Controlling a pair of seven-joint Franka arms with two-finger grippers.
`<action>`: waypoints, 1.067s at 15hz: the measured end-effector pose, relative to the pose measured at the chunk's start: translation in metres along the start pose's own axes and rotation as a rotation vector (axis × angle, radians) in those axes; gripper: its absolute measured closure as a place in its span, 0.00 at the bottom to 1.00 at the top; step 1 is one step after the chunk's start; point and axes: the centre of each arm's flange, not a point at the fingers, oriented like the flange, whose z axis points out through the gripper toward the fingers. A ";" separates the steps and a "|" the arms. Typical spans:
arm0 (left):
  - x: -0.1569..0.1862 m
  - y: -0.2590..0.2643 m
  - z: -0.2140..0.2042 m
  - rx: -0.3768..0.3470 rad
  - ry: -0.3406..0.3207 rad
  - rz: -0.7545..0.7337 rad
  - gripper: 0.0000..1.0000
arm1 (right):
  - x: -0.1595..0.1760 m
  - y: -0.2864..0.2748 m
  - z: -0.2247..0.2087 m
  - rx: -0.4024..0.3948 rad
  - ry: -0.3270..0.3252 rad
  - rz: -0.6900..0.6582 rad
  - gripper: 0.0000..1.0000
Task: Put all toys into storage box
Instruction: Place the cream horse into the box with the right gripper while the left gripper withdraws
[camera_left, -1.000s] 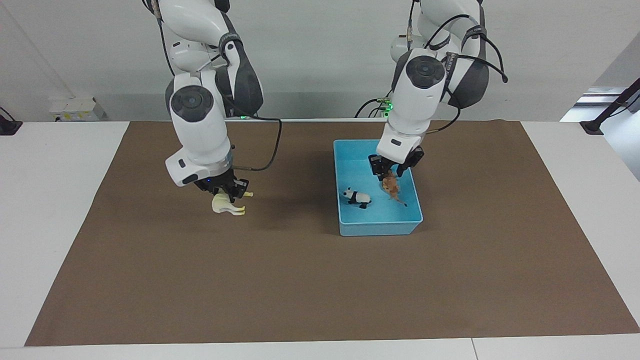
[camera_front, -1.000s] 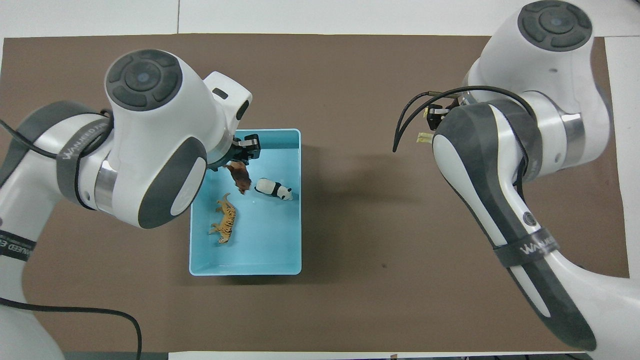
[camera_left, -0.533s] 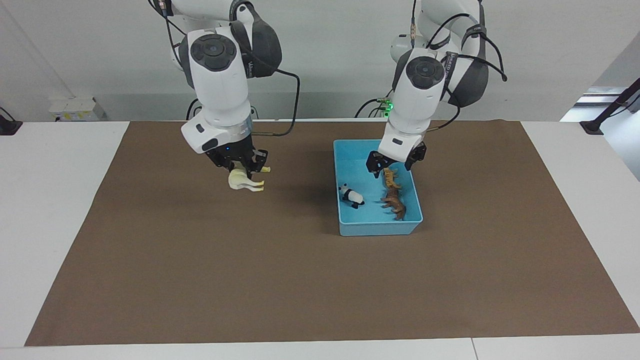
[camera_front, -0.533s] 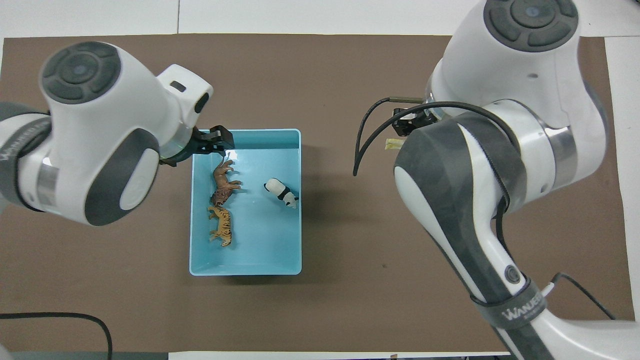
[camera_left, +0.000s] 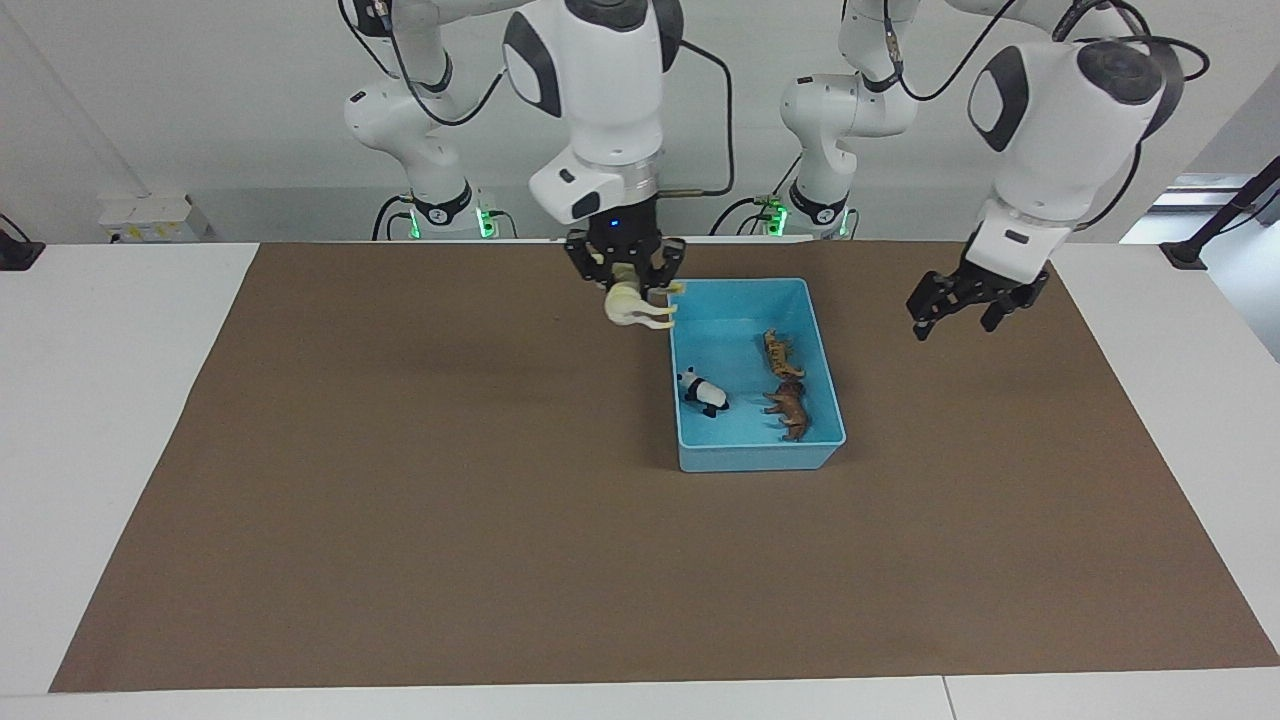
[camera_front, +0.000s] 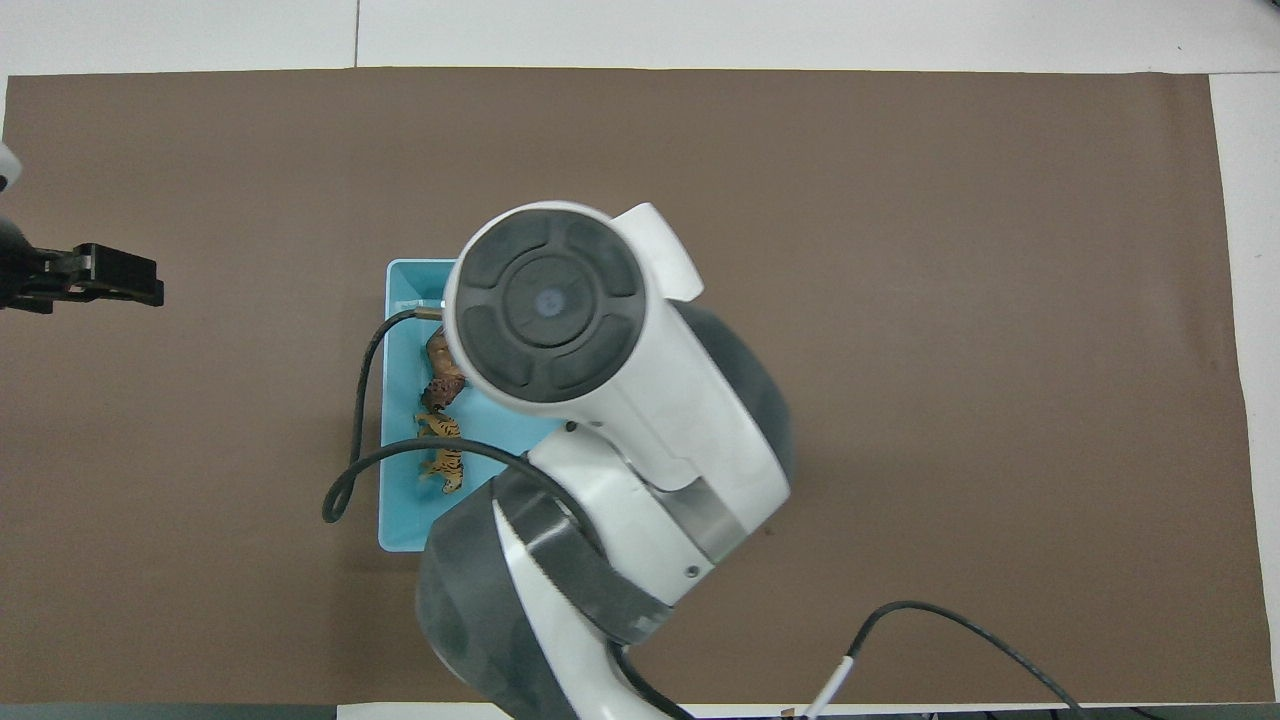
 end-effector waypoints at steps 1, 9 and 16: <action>-0.004 -0.009 -0.003 0.000 -0.011 0.008 0.00 | -0.011 -0.016 0.023 -0.001 -0.001 -0.008 0.59; -0.009 0.000 -0.002 -0.001 -0.042 0.043 0.00 | -0.028 -0.045 0.072 -0.010 0.006 0.088 0.13; -0.009 0.007 -0.002 -0.003 -0.044 0.053 0.00 | 0.093 0.081 -0.033 -0.005 0.082 0.303 0.00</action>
